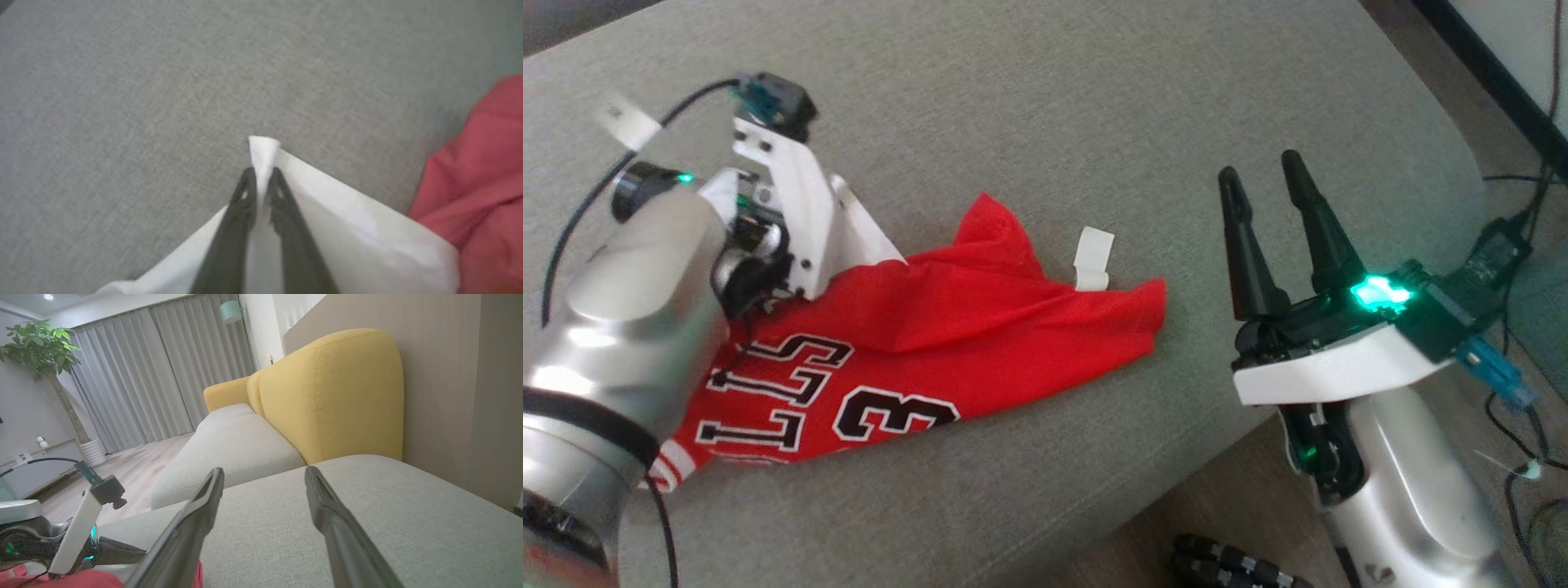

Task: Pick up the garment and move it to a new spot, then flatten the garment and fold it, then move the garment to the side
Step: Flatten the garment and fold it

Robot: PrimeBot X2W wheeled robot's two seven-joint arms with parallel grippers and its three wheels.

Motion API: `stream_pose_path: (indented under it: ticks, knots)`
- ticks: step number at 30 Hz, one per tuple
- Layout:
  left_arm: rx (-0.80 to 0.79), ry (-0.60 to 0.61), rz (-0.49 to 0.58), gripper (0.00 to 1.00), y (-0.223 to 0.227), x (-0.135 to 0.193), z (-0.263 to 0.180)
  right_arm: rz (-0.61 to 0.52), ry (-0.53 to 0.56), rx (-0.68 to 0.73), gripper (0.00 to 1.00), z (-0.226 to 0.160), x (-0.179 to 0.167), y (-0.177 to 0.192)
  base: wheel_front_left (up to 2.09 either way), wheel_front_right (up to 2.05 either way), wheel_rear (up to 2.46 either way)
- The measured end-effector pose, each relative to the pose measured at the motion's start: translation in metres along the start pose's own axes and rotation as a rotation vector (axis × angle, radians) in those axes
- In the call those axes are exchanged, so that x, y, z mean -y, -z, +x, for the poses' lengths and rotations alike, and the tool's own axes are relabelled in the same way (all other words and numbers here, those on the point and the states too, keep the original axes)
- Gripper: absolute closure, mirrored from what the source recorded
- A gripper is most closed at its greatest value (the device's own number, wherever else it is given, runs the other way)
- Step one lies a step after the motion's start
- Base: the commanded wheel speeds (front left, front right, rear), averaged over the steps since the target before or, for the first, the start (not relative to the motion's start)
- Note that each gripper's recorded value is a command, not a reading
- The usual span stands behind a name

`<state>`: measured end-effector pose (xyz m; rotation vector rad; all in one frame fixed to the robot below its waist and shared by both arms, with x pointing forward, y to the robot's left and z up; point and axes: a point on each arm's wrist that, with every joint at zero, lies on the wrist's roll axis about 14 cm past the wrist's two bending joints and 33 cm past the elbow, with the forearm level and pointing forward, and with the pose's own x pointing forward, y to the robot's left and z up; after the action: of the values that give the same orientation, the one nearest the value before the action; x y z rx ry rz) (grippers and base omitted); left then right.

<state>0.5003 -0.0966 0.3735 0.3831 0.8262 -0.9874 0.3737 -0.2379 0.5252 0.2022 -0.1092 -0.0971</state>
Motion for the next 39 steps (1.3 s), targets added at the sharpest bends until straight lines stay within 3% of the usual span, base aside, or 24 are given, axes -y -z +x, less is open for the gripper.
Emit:
stream_pose_path:
  ticks: [10, 13, 16, 22, 27, 34, 39]
  knots:
    - [0.262, -0.034, -0.04, 1.0, -0.047, -0.004, -0.047, -0.016, -0.087, 0.024, 0.0, 0.005, -0.018, -0.007, 0.0, 0.0, 0.0]
    - [0.363, -0.053, -0.041, 1.0, -0.073, -0.006, -0.081, -0.024, -0.138, 0.028, 0.0, 0.007, -0.029, -0.008, 0.0, 0.0, 0.0]
    - [0.383, -0.07, -0.051, 1.0, -0.069, -0.008, -0.112, -0.004, -0.179, 0.02, 0.0, 0.006, -0.043, -0.003, 0.0, 0.0, 0.0]
    - [0.388, -0.12, -0.133, 1.0, -0.021, -0.023, -0.181, 0.012, -0.249, 0.023, 0.0, 0.007, -0.064, -0.002, 0.0, 0.0, 0.0]
    - [0.356, -0.123, -0.248, 1.0, 0.044, -0.012, -0.222, 0.027, -0.316, 0.025, 0.0, 0.008, -0.088, 0.0, 0.0, 0.0, 0.0]
    - [0.224, -0.182, -0.495, 1.0, 0.153, 0.012, -0.243, 0.042, -0.415, 0.039, 0.0, 0.01, -0.123, -0.004, 0.0, 0.0, 0.0]
    - [0.134, -0.188, -0.668, 1.0, 0.205, 0.03, -0.226, 0.045, -0.433, 0.027, 0.0, 0.01, -0.129, 0.0, 0.0, 0.0, 0.0]
